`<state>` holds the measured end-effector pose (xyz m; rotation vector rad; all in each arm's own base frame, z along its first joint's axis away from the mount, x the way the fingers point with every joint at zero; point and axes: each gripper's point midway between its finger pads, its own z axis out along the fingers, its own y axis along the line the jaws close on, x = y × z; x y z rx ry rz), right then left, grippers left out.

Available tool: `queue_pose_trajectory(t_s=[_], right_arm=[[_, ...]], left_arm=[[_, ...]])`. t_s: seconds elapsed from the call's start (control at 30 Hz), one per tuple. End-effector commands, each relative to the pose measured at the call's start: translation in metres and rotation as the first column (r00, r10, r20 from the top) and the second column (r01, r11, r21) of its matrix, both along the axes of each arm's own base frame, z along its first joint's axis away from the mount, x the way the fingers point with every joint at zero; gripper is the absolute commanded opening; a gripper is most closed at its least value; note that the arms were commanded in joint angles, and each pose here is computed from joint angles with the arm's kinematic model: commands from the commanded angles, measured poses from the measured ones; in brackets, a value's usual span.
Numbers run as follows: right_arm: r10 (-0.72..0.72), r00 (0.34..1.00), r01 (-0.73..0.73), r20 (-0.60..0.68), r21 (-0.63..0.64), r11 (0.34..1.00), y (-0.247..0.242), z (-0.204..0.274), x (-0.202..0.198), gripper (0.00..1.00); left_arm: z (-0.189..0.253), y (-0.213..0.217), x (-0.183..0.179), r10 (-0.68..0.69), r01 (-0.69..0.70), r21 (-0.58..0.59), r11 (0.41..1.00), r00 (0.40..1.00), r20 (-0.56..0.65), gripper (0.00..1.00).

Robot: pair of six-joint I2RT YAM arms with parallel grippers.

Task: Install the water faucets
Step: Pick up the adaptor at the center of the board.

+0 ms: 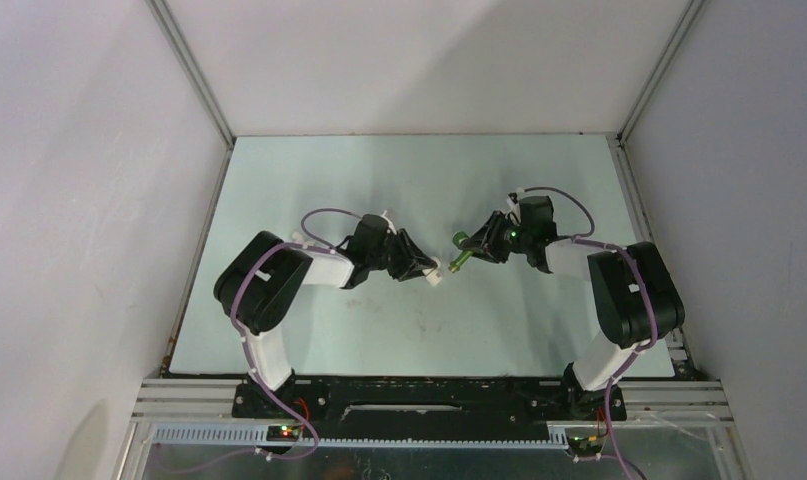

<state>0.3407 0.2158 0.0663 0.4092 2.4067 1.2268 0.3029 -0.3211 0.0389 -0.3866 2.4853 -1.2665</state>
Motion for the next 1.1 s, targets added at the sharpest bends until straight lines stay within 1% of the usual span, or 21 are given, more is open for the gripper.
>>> queue_pose_trajectory(t_s=[0.0,0.03,0.07,0.1,0.33,0.47,0.53,0.6,0.77,0.9,1.07], right_arm=[[0.011,1.000,-0.011,0.006,-0.024,1.000,0.001,-0.001,-0.001,0.00],[0.015,1.000,-0.015,0.006,-0.025,1.000,0.002,-0.001,-0.002,0.00],[0.017,1.000,-0.017,0.005,-0.025,1.000,0.003,-0.001,-0.003,0.00],[0.017,1.000,-0.017,0.005,-0.024,1.000,0.004,-0.001,-0.003,0.00],[0.029,0.999,-0.029,-0.014,-0.003,1.000,0.015,-0.004,-0.006,0.00],[0.040,0.998,-0.040,-0.038,0.015,0.999,0.022,-0.010,-0.009,0.00],[0.043,0.998,-0.042,-0.045,0.019,0.999,0.025,-0.012,-0.010,0.00],[0.047,0.998,-0.046,-0.047,0.027,0.999,0.028,-0.012,-0.010,0.00],[0.035,0.998,-0.033,-0.052,0.043,0.999,0.033,-0.015,-0.005,0.00],[0.027,0.998,-0.024,-0.055,0.050,0.998,0.037,-0.017,-0.001,0.00],[0.003,0.998,0.001,-0.059,0.052,0.999,0.033,-0.019,0.005,0.00]], left_arm=[[0.000,0.003,0.003,0.036,-0.037,0.015,0.999,0.999,0.006,0.11],[0.001,0.004,0.003,0.053,-0.053,0.008,0.999,0.999,-0.003,0.05],[0.001,0.005,0.004,0.074,-0.074,0.002,0.997,0.997,-0.013,0.01],[0.003,0.005,0.006,0.095,-0.095,-0.009,0.995,0.995,-0.014,0.00],[0.019,0.015,0.018,0.244,-0.244,-0.049,0.968,0.970,-0.022,0.00],[0.027,0.016,0.024,0.284,-0.285,-0.081,0.955,0.959,-0.022,0.00],[0.033,0.015,0.026,0.304,-0.304,-0.123,0.945,0.953,-0.022,0.01],[0.035,0.013,0.026,0.306,-0.306,-0.149,0.940,0.952,-0.026,0.03],[0.032,0.004,0.021,0.276,-0.279,-0.156,0.948,0.960,-0.040,0.04],[0.036,-0.004,0.018,0.262,-0.265,-0.202,0.943,0.964,-0.045,0.09],[0.035,-0.009,0.014,0.236,-0.241,-0.200,0.950,0.970,-0.047,0.13]])
